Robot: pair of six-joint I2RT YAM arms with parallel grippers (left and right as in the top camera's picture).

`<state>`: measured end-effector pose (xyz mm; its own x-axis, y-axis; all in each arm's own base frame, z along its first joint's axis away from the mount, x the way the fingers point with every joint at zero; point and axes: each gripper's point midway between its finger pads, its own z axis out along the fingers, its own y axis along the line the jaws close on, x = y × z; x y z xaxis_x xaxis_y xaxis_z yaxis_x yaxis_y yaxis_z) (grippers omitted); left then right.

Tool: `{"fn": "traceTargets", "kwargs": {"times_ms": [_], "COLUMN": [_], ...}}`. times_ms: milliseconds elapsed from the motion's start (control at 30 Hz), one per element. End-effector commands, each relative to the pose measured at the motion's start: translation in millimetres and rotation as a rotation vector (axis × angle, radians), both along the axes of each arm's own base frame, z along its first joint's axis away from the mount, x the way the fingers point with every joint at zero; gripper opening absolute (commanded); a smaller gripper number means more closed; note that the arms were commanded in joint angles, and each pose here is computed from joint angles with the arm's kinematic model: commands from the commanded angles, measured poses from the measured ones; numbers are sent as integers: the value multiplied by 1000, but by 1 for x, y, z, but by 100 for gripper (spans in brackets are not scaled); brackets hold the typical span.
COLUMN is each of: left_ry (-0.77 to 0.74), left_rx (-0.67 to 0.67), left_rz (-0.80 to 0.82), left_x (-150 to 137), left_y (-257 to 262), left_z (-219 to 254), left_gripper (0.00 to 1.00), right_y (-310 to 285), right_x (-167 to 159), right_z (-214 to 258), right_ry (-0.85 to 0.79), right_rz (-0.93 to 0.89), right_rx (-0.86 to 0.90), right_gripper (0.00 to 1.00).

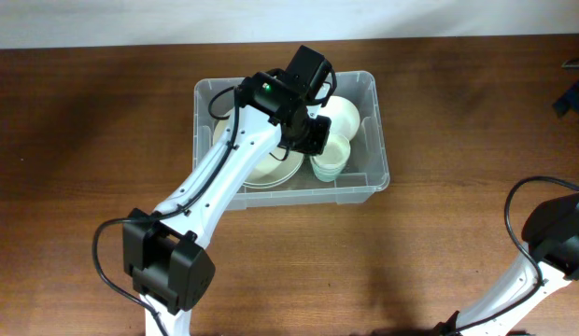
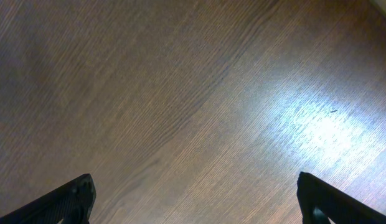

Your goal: Pack container

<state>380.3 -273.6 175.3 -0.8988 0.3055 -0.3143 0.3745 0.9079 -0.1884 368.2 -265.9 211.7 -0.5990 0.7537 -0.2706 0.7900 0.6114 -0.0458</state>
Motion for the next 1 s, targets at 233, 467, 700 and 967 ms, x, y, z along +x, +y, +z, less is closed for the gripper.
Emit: {"fn": "traceTargets", "kwargs": {"times_ms": [233,467,700,967], "left_ry": [-30,-97,-113,36], "left_rx": [-1,-5,2,59], "left_rz": [32,169,342,409], "left_x": [16,46,53,25], "left_y": [14,71,151,187], "left_z": [4,39,66,52], "left_gripper": [99,100,99,99], "right_y": [-5,-5,-5,-5], "right_x": [-2,-2,-2,-2], "right_z": [-6,-6,-6,-6], "right_ry": [19,19,19,19], "right_rz": [-14,-14,-14,-14], "right_rx": [0,0,0,0], "right_gripper": [99,99,99,99]}}
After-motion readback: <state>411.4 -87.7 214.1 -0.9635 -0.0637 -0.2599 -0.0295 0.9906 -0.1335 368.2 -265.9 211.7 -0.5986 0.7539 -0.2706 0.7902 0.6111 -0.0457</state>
